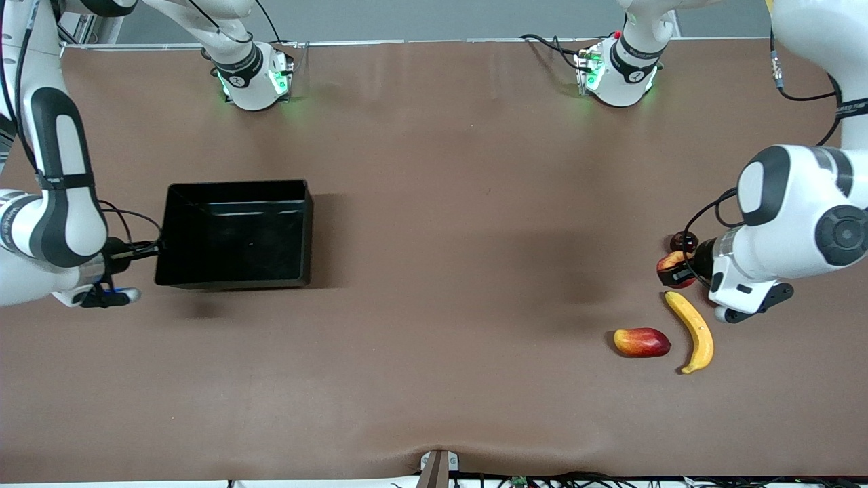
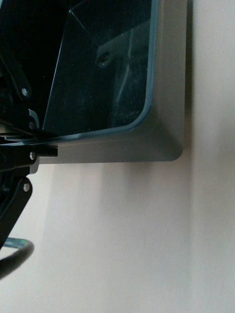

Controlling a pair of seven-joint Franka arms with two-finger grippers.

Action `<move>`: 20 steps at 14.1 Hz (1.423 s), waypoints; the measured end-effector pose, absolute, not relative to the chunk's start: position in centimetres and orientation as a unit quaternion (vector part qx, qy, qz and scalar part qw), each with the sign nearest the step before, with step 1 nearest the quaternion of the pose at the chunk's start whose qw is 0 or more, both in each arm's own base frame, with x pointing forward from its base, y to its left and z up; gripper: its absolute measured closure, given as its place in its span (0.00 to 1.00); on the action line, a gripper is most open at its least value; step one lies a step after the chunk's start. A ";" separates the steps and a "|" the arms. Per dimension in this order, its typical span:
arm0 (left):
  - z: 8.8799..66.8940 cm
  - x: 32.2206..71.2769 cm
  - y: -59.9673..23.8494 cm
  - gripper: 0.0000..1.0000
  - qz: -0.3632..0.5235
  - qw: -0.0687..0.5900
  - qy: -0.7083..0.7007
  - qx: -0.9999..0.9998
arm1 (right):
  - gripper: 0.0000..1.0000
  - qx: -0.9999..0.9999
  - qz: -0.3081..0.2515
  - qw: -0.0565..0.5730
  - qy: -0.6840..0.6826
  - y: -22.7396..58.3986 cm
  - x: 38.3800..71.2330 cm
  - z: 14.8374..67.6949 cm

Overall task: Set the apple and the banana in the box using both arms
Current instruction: 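Slide the black box toward the fruit with the right gripper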

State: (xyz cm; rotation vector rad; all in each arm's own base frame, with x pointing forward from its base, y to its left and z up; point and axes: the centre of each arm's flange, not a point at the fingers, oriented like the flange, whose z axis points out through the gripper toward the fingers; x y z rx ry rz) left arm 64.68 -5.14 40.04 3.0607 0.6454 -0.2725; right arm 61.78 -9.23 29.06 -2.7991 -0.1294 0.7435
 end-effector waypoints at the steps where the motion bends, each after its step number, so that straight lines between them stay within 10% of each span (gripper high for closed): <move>1: 40.8 64.8 -5.2 0.33 -0.087 0.006 0.207 0.974 | 0.94 -0.957 0.256 0.128 -0.053 -6.9 62.2 29.6; 20: 46.8 65.9 -8.4 0.33 -0.039 0.029 0.247 0.968 | 0.94 -0.968 0.193 0.157 0.041 34.8 61.4 27.1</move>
